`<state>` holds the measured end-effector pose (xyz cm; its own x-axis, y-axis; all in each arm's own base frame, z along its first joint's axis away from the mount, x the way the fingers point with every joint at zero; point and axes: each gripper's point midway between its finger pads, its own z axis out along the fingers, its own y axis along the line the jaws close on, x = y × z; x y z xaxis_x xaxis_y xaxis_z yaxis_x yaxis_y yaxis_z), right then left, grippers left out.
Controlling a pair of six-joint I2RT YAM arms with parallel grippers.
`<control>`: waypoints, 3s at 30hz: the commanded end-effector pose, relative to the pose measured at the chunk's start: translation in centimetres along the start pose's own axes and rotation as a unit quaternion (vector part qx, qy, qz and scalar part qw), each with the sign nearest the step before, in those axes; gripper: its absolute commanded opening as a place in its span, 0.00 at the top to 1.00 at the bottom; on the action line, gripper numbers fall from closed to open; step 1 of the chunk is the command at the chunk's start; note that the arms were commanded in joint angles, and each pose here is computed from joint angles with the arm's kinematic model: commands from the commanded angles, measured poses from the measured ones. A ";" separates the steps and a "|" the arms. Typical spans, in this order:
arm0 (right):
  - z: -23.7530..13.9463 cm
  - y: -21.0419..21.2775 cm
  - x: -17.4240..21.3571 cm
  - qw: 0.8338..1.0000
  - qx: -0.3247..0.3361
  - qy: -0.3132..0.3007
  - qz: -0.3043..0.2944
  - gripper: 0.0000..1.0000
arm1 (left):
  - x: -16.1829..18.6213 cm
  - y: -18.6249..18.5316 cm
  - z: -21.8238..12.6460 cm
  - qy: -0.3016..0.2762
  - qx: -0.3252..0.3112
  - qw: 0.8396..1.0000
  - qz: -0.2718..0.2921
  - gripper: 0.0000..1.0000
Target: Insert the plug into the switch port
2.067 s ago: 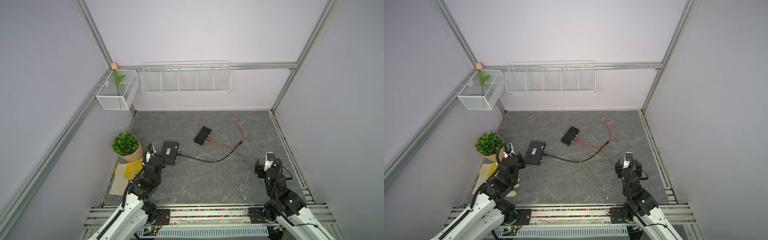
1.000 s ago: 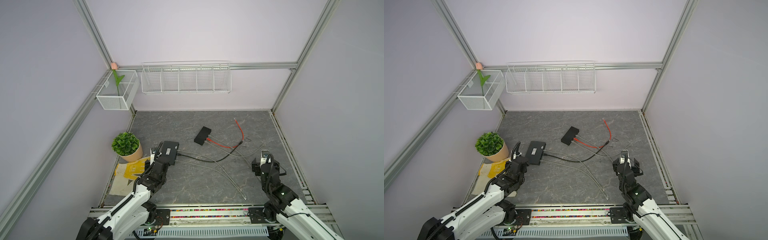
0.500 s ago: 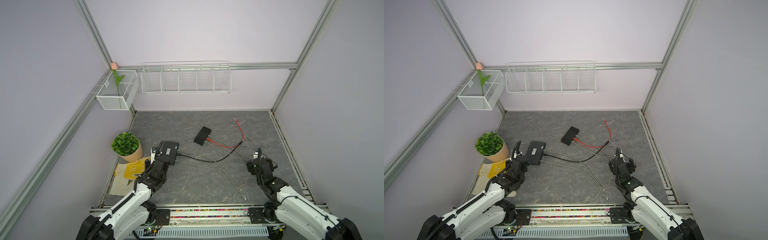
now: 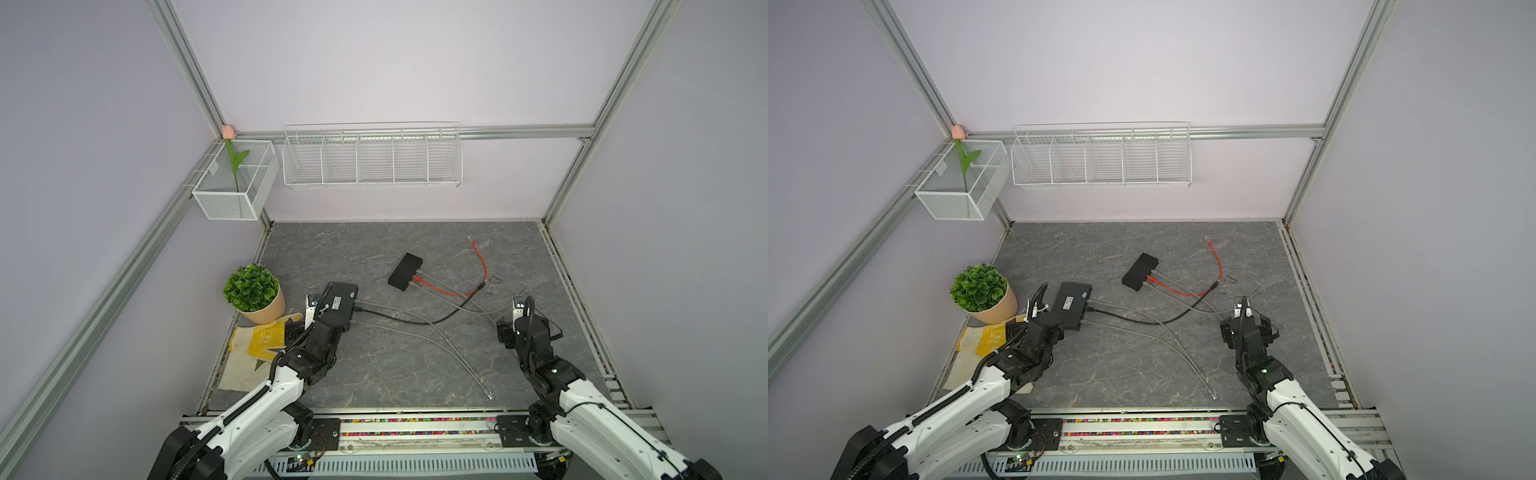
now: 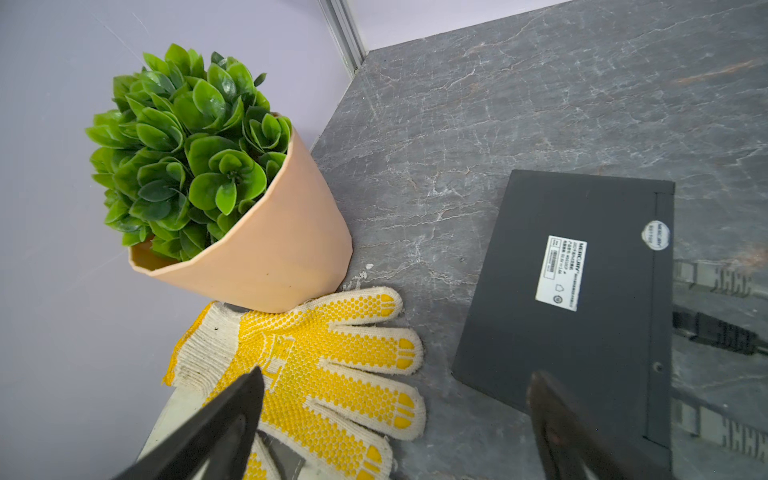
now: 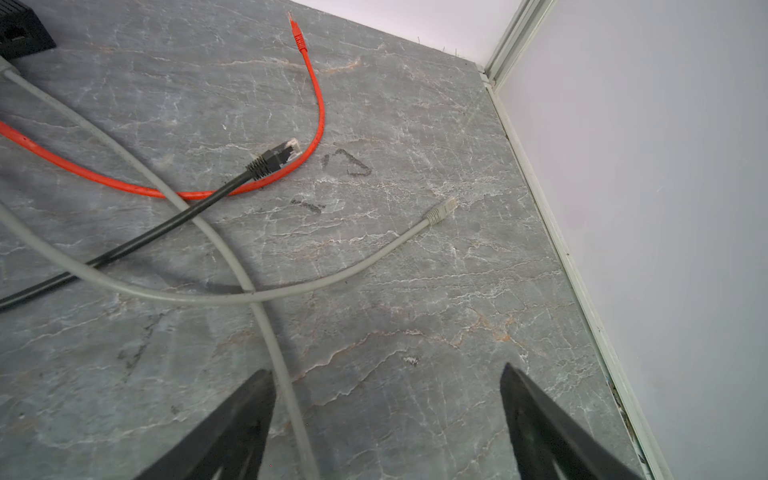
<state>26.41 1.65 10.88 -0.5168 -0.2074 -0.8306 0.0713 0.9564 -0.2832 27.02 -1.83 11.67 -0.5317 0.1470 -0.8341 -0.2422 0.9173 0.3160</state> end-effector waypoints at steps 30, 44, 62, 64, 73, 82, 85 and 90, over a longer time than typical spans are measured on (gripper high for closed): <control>3.9 0.6 1.2 0.988 0.048 0.131 -0.070 0.11 | -2.7 0.3 0.0 -0.053 -0.023 0.998 -0.023 0.00; 0.0 1.2 -0.3 0.997 -0.068 -0.011 0.021 0.11 | -2.6 0.3 0.3 -0.051 -0.023 0.998 -0.021 0.00; 1.9 -0.3 -1.5 0.999 -0.023 -0.022 0.038 0.11 | -3.0 1.8 0.4 -0.074 -0.045 0.995 -0.051 0.00; 2.0 -0.3 -1.6 0.999 -0.020 -0.024 0.037 0.11 | -3.1 1.8 0.4 -0.075 -0.046 0.995 -0.050 0.00; 2.4 -0.2 -2.0 0.999 -0.019 -0.031 0.030 0.11 | -3.5 2.1 0.8 -0.084 -0.060 0.993 -0.053 0.00; 1.7 -0.5 -2.3 0.997 -0.017 -0.060 0.039 0.11 | -3.7 2.7 0.1 -0.112 -0.048 0.989 -0.083 0.00; 1.3 -0.5 -2.5 0.996 -0.022 -0.077 0.044 0.12 | -3.8 2.8 0.2 -0.113 -0.053 0.989 -0.084 0.00; 1.5 -0.6 -2.8 0.995 -0.017 -0.084 0.044 0.11 | -4.1 2.9 0.4 -0.122 -0.057 0.987 -0.090 0.00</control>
<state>28.74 1.59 12.18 -0.3933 -0.1484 -0.9074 0.0605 0.9806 -0.1866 28.65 0.03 15.57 -0.2881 0.0858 -0.9537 -0.3923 0.8980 0.1993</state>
